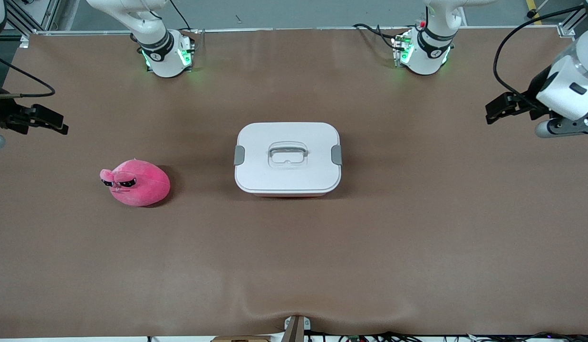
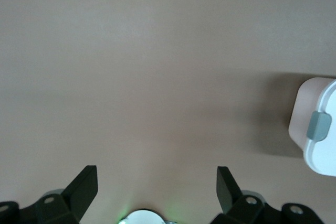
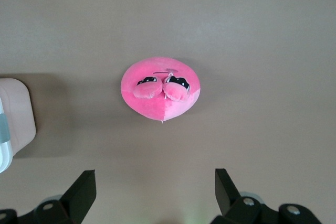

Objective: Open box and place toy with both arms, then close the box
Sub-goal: 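Move the right gripper to the pink toy while the left gripper reaches the lid handle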

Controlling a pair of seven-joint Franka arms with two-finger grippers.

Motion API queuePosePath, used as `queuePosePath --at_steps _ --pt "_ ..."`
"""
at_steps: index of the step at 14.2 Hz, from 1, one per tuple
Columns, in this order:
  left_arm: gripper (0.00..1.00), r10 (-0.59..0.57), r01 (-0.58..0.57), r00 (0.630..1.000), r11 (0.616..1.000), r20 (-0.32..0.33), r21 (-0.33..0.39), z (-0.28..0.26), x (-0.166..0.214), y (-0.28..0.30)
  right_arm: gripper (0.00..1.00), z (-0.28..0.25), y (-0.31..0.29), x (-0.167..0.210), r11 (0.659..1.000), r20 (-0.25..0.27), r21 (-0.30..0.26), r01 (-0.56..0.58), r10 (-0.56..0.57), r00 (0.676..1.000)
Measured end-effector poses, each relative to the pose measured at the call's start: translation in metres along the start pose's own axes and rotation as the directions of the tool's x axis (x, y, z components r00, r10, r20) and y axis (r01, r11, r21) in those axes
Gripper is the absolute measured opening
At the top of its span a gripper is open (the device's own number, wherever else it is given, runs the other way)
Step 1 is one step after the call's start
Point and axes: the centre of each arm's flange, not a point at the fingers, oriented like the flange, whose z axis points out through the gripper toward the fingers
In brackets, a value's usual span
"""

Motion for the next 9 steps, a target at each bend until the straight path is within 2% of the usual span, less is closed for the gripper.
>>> queuePosePath --at_steps 5,9 --pt "1.00 -0.094 0.094 0.995 0.996 -0.012 -0.009 0.008 0.007 0.018 1.00 0.042 -0.026 0.013 0.999 0.011 -0.005 0.046 -0.046 0.999" --pt "1.00 -0.153 0.153 0.988 0.988 -0.002 -0.005 0.022 0.004 0.064 1.00 0.075 -0.049 0.021 0.996 -0.017 -0.023 0.090 -0.090 0.996"
